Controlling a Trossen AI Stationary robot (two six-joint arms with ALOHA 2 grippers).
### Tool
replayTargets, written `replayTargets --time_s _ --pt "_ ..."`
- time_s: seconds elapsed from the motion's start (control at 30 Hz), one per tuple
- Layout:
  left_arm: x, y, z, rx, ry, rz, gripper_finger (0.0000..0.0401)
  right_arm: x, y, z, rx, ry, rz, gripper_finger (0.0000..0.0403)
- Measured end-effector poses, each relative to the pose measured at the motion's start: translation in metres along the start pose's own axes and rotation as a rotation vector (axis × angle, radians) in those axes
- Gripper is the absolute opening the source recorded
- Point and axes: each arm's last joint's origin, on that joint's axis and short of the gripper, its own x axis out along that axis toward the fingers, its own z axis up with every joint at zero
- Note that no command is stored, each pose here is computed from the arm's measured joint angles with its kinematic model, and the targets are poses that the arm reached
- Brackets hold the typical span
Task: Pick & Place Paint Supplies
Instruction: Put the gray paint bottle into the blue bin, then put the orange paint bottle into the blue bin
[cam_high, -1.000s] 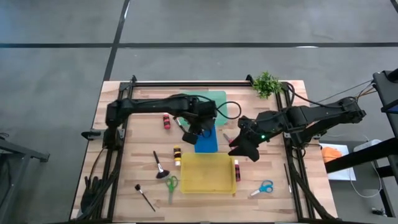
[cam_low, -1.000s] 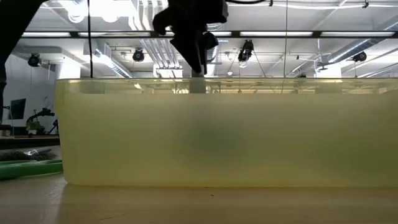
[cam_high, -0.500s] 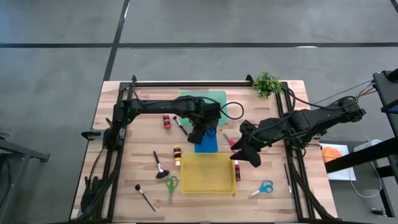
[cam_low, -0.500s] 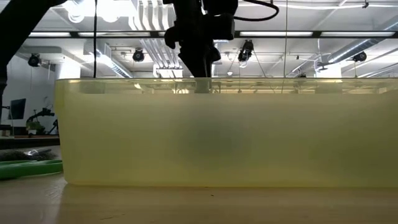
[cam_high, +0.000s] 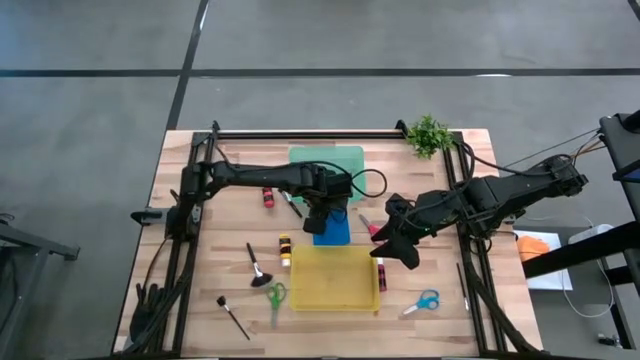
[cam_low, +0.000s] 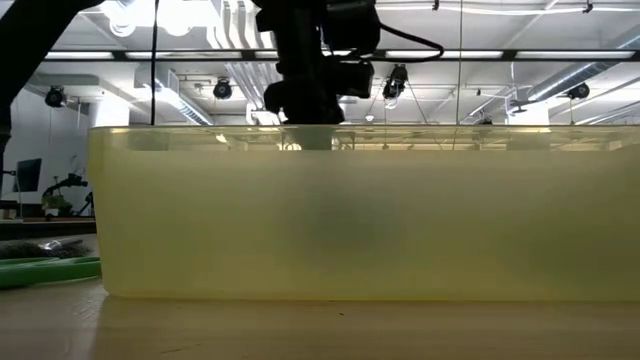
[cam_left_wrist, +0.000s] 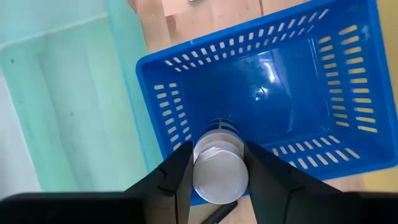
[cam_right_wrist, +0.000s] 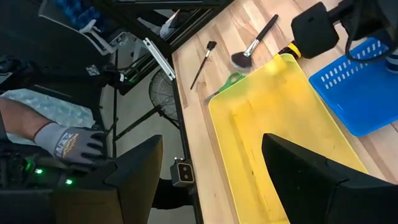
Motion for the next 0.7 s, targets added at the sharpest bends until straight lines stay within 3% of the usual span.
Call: replayTargets --time_s 0.3,0.53,0.7 --pt "0.006 -0.002 -0.004 -0.004 0.001 -0.009 0.0124 0.000 0.000 0.000 0.000 0.000 0.001 0.0271" --pt "-0.007 0.001 -0.004 -0.009 -0.029 0.061 0.0229 0.000 0.000 0.000 0.000 -0.001 0.003 0.0271" --pt "-0.038 0.003 -0.008 -0.013 -0.101 0.087 0.0262 0.000 0.000 0.000 0.000 -0.003 0.005 0.0271"
